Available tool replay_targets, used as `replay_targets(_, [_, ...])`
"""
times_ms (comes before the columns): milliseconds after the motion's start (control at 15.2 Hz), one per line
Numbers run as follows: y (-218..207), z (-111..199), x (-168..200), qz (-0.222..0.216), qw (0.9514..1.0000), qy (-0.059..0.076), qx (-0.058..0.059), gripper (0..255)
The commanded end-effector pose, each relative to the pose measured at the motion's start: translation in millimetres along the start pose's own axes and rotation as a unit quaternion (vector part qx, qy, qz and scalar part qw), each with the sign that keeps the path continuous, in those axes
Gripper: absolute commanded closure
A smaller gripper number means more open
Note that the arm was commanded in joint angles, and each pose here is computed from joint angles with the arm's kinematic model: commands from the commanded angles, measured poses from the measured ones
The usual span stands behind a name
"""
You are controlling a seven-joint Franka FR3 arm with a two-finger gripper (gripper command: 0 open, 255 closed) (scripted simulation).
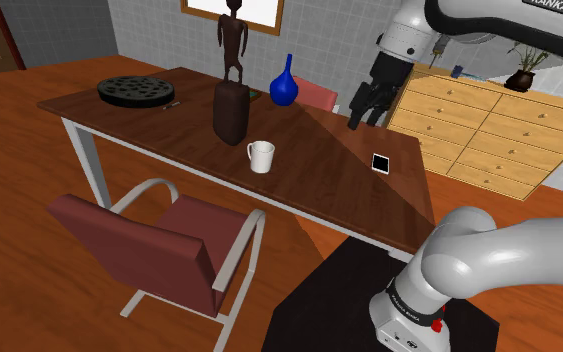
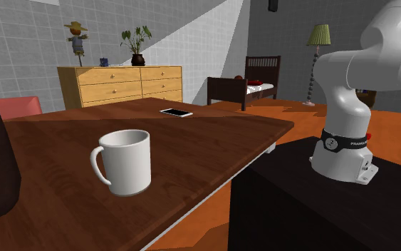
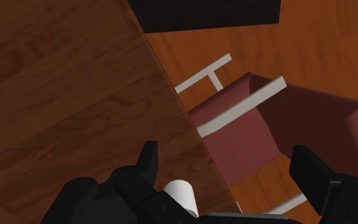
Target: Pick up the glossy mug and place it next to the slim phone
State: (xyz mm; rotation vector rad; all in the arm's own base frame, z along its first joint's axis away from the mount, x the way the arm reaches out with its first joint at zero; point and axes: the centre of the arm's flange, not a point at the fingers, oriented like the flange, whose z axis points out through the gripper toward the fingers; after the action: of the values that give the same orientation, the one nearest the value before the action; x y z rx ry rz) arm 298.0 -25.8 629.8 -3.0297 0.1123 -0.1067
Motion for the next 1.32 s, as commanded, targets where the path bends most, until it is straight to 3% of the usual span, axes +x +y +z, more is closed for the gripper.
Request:
replay_targets(0, [0, 0, 0, 0.000, 1.0000, 0.000, 0.000, 0])
replay_targets(1254, [42, 146, 210, -0.006, 0.9993, -0.035, -0.013, 0])
